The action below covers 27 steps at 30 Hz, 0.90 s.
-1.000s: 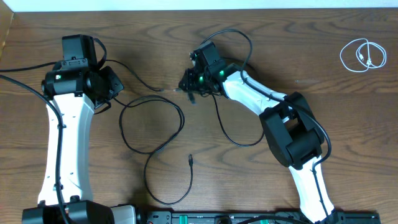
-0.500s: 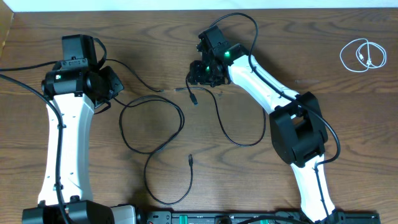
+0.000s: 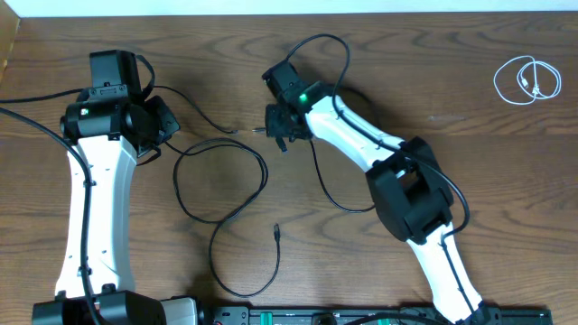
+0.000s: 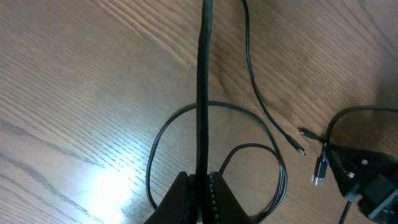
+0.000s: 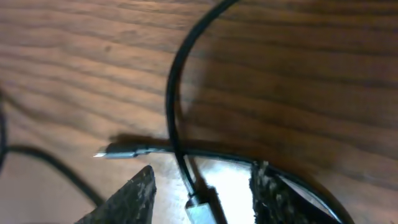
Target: Untangle cables
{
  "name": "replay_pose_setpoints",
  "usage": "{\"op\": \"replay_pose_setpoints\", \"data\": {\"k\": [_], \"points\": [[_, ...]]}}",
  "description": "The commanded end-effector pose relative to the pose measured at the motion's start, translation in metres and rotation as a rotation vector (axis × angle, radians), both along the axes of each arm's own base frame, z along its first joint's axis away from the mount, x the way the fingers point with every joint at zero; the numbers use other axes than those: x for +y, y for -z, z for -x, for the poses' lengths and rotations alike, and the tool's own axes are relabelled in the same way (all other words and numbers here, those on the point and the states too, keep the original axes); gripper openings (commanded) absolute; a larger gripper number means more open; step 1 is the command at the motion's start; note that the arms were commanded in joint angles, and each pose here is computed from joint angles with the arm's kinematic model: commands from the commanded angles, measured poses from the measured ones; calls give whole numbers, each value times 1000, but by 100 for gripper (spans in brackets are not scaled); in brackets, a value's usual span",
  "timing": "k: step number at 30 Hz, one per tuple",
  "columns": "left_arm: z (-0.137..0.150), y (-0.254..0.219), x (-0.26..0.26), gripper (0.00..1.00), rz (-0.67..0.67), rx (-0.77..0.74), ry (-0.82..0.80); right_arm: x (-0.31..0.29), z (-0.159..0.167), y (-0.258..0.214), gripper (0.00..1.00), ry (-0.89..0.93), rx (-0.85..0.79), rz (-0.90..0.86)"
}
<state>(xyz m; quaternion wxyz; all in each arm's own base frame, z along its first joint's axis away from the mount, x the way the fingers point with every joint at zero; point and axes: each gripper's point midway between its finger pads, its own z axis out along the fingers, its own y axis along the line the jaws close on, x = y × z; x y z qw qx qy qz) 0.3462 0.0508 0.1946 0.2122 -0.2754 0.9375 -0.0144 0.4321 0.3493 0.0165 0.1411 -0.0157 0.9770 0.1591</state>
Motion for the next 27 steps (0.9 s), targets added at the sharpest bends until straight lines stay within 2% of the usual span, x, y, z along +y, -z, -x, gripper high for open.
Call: {"op": "replay_pose_setpoints", "data": {"k": [1,5,13,21,27], "points": [[0,2,0,8,-5,9,7,-3,-9,8,43,49,-39,42],[1,2,0,8,-5,9,7,0,-10,20,38,53,-34,43],[1,3,0,8,-4,10,7,-1,-2,60,38,80,-26,122],[2,3,0,8,-4,14,7,-9,9,69,39,56,-49,242],[5,4,0,8,-2,29,7,-28,7,62,20,-22,-29,317]]}}
